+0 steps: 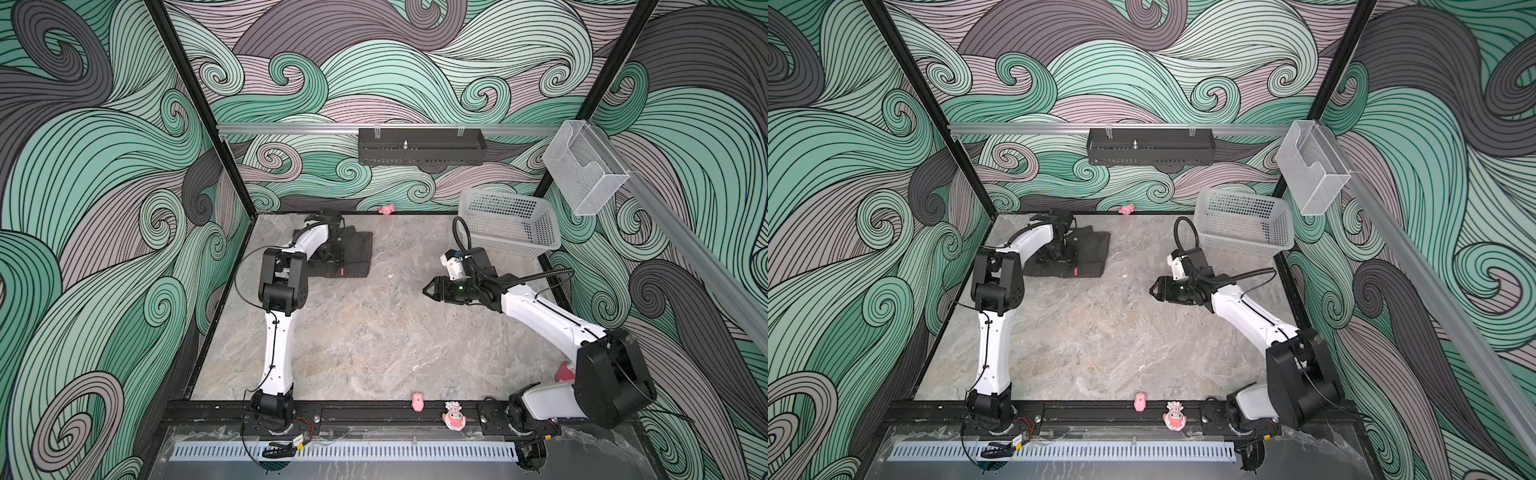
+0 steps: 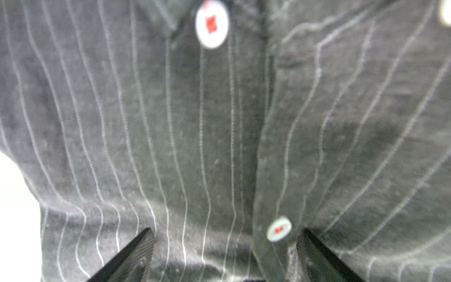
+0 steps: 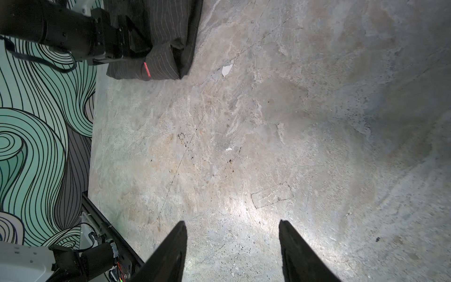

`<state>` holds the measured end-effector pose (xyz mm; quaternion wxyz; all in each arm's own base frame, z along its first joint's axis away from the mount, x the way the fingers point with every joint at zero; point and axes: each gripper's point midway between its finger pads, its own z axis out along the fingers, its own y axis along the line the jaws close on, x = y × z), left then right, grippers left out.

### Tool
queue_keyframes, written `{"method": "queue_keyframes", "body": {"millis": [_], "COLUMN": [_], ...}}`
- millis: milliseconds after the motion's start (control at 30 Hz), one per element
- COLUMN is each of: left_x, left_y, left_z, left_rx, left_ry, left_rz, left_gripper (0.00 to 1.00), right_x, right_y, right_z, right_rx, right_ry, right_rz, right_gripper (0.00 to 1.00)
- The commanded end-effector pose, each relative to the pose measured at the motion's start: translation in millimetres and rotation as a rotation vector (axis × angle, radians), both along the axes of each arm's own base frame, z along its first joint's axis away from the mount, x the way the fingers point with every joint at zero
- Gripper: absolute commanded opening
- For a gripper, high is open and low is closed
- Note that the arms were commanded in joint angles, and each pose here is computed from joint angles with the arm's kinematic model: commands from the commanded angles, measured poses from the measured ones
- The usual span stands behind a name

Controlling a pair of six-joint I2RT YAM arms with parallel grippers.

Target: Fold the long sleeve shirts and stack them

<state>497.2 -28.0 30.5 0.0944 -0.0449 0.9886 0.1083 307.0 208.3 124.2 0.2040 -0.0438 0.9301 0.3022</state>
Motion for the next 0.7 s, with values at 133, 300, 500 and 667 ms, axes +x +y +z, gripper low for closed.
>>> {"method": "queue_keyframes", "body": {"millis": [133, 300, 500, 667], "left_x": [23.6, 57.9, 55.0, 15.5], "left_y": [69.2, 78.8, 64.3, 51.0], "left_z": [-23.0, -7.3, 102.2, 199.5], "left_rx": [0.062, 0.005, -0.088, -0.190], "left_ry": [0.095, -0.031, -0.216, -0.577], "left_rz": [0.012, 0.014, 0.055, 0.082], "left_gripper": [0.91, 0.92, 0.95, 0.97], "right_x": [11.6, 17.3, 35.3, 54.4], "right_y": [5.8, 4.9, -8.2, -53.9], "right_z": [-2.0, -6.8, 9.5, 37.4], "right_rx": [0.013, -0.018, -0.037, -0.153], "right_ry": [0.040, 0.056, -0.051, -0.311], "right_rz": [-0.010, -0.013, -0.057, -0.165], "right_gripper": [0.60, 0.60, 0.61, 0.63]}}
